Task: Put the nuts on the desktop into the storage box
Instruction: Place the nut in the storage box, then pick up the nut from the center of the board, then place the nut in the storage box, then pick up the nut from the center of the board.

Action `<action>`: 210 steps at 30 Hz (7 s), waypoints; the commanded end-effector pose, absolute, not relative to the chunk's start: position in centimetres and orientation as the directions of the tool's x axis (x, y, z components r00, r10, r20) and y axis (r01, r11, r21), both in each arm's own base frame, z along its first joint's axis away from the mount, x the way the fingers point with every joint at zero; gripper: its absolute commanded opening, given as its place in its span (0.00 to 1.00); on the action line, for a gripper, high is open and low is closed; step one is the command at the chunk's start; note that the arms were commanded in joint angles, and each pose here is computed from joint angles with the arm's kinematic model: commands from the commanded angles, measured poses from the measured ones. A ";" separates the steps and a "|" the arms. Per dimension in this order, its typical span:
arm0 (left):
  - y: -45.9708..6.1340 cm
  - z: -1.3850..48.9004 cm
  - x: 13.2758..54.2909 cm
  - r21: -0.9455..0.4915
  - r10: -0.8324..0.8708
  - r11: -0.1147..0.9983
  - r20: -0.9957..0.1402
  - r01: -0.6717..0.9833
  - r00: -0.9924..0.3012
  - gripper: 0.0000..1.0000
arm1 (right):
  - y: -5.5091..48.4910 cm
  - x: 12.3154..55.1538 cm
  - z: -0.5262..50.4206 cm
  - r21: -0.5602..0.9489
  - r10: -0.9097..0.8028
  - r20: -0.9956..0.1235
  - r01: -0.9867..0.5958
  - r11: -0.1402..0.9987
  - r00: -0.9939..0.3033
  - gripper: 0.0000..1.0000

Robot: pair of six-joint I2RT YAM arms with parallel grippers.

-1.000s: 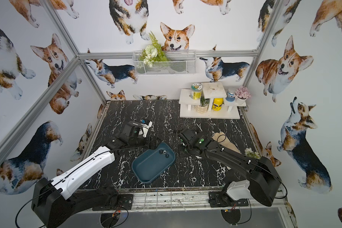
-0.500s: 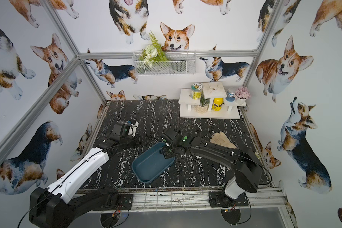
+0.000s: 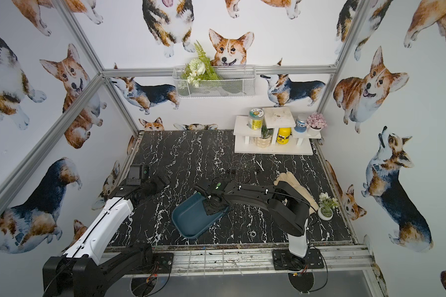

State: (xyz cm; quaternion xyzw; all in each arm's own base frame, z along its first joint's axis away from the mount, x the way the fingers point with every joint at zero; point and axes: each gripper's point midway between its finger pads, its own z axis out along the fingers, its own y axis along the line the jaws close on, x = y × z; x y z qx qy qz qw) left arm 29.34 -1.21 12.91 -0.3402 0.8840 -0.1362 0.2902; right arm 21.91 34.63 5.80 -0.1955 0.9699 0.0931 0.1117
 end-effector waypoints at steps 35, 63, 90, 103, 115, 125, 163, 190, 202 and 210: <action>0.7 13.2 28.9 -0.412 -0.740 0.670 -0.438 -0.617 -0.511 1.00 | 39.5 25.1 10.3 0.246 -0.293 -0.405 -0.412 0.877 -0.866 0.60; -19.9 19.3 33.8 -0.196 -0.041 0.975 -0.636 0.109 -0.770 0.98 | 14.8 28.2 14.2 0.341 0.391 -0.539 0.231 0.911 -0.746 1.00; -32.3 7.9 41.7 0.070 0.301 0.952 -0.396 0.298 -0.868 0.67 | 11.3 25.5 15.8 0.329 0.353 -0.588 0.184 0.926 -0.727 1.00; -31.6 3.8 43.4 0.056 0.244 0.970 -0.328 0.238 -0.913 0.56 | 11.8 25.5 15.5 0.347 0.359 -0.568 0.180 0.921 -0.741 1.00; -30.6 1.6 43.8 0.034 0.200 0.979 -0.271 0.199 -0.942 0.47 | 12.5 26.2 15.9 0.355 0.357 -0.565 0.172 0.919 -0.744 1.00; -31.2 -0.6 43.5 -0.025 0.193 0.979 -0.225 0.204 -0.955 0.44 | 12.7 26.3 15.9 0.357 0.356 -0.558 0.170 0.918 -0.749 0.99; -27.8 10.2 33.0 -0.073 0.258 0.950 -0.357 0.303 -0.898 0.24 | 12.1 28.0 15.9 0.282 0.321 -0.612 0.179 0.942 -0.723 0.99; -18.7 3.2 20.1 -0.057 0.158 0.983 -0.193 0.172 -0.968 0.30 | 13.0 26.9 8.1 0.237 0.365 -0.249 0.309 0.921 -0.897 1.00; -18.7 6.4 22.7 0.030 0.197 0.980 -0.272 0.196 -0.942 0.53 | 14.1 14.2 8.0 0.109 0.257 -0.046 0.251 0.962 -0.965 0.99; -20.1 11.6 24.5 -0.014 0.213 0.972 -0.382 0.236 -0.899 0.65 | 16.7 11.3 7.6 0.247 0.276 -0.026 0.261 0.933 -0.961 0.75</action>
